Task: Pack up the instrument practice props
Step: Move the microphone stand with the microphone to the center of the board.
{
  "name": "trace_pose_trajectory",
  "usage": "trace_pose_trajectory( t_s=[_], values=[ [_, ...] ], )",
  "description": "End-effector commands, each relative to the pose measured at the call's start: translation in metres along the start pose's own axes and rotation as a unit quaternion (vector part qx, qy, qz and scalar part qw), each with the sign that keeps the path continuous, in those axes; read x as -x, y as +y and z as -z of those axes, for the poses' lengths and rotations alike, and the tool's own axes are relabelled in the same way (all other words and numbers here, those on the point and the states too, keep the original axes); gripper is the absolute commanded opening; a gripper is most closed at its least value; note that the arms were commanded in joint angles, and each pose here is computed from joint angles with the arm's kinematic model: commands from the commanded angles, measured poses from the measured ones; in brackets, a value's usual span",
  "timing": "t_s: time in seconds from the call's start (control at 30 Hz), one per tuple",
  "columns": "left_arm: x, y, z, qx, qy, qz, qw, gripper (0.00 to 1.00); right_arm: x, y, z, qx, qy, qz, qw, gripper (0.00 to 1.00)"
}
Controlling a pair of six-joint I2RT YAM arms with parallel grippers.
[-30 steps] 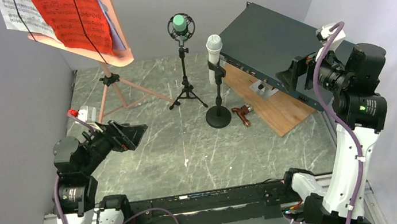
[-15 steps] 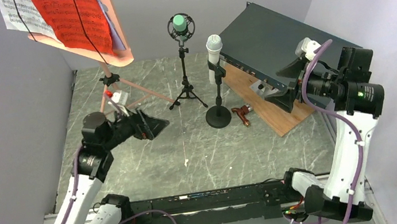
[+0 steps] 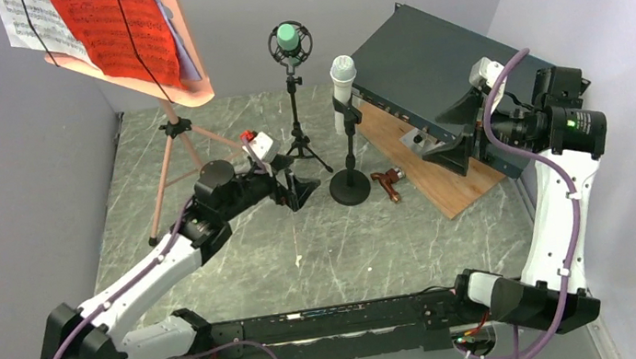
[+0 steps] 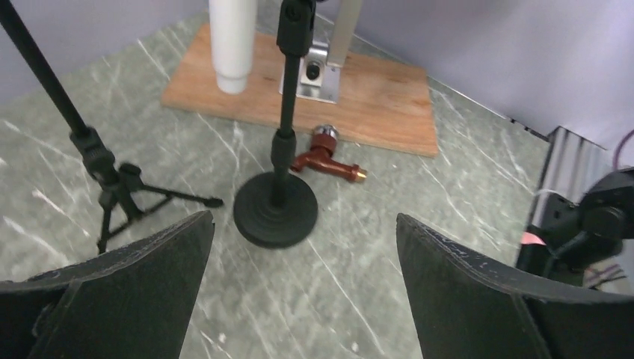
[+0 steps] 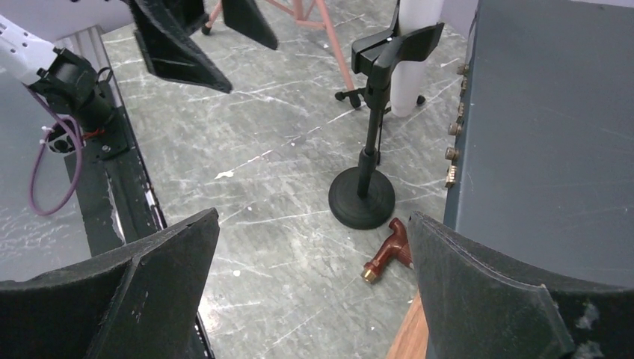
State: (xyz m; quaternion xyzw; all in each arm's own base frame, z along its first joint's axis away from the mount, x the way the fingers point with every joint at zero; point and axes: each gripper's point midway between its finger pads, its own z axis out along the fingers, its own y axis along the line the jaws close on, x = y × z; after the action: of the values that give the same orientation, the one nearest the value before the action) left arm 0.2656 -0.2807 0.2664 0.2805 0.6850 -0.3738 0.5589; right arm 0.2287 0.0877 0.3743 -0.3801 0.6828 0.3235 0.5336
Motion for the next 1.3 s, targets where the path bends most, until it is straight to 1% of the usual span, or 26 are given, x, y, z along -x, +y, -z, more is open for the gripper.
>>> trace_pose_trajectory(
  t_s=[0.0, 0.1, 0.13, 0.27, 0.37, 0.57, 0.63, 0.8, 0.93, 1.1, 1.13, 1.2, 1.27],
  values=[
    [0.047, -0.004, -0.023, -0.034, -0.115, -0.107, 0.987, 0.96, 0.012, 0.009, 0.002, 0.019, -0.019, 0.045, 0.999, 1.0],
    [0.049, -0.013, -0.041, -0.079, -0.112, -0.103, 0.985, 0.88, 0.011, 0.01, 0.001, 0.025, -0.021, 0.047, 0.998, 1.0],
    [0.044, -0.013, -0.049, -0.087, -0.107, -0.096, 0.986, 0.86, 0.011, 0.01, 0.001, 0.025, -0.022, 0.048, 0.998, 1.0],
    [0.033, -0.014, -0.073, -0.098, -0.11, -0.075, 0.986, 0.78, 0.009, 0.009, 0.0, 0.03, -0.024, 0.044, 0.998, 1.0],
    [0.026, -0.014, -0.093, -0.086, -0.11, -0.069, 0.988, 0.73, 0.009, 0.009, -0.001, 0.032, -0.027, 0.043, 0.998, 1.0],
    [0.004, 0.003, -0.129, -0.031, -0.103, -0.066, 0.992, 0.63, 0.008, 0.011, -0.002, 0.034, -0.03, 0.042, 0.998, 1.0],
    [-0.002, 0.008, -0.139, -0.015, -0.099, -0.067, 0.993, 0.61, 0.007, 0.01, -0.002, 0.034, -0.031, 0.041, 0.998, 1.0],
    [-0.01, 0.019, -0.155, 0.017, -0.094, -0.071, 0.993, 0.56, 0.008, 0.009, -0.002, 0.033, -0.03, 0.042, 0.998, 1.0],
    [-0.014, 0.017, -0.168, 0.02, -0.09, -0.081, 0.992, 0.47, 0.007, 0.01, -0.002, 0.034, -0.031, 0.039, 0.998, 1.0],
    [-0.019, 0.025, -0.182, 0.043, -0.086, -0.092, 0.991, 0.4, 0.005, 0.009, -0.002, 0.031, -0.028, 0.039, 0.998, 1.0],
    [-0.019, 0.027, -0.183, 0.049, -0.086, -0.091, 0.991, 0.37, 0.004, 0.008, -0.002, 0.03, -0.028, 0.038, 0.998, 1.0],
    [-0.019, 0.028, -0.185, 0.053, -0.087, -0.093, 0.99, 0.28, 0.004, 0.008, -0.002, 0.03, -0.028, 0.038, 0.998, 1.0],
    [-0.018, 0.026, -0.186, 0.053, -0.088, -0.095, 0.99, 0.12, 0.004, 0.008, -0.002, 0.029, -0.028, 0.038, 0.998, 1.0]
  ],
)
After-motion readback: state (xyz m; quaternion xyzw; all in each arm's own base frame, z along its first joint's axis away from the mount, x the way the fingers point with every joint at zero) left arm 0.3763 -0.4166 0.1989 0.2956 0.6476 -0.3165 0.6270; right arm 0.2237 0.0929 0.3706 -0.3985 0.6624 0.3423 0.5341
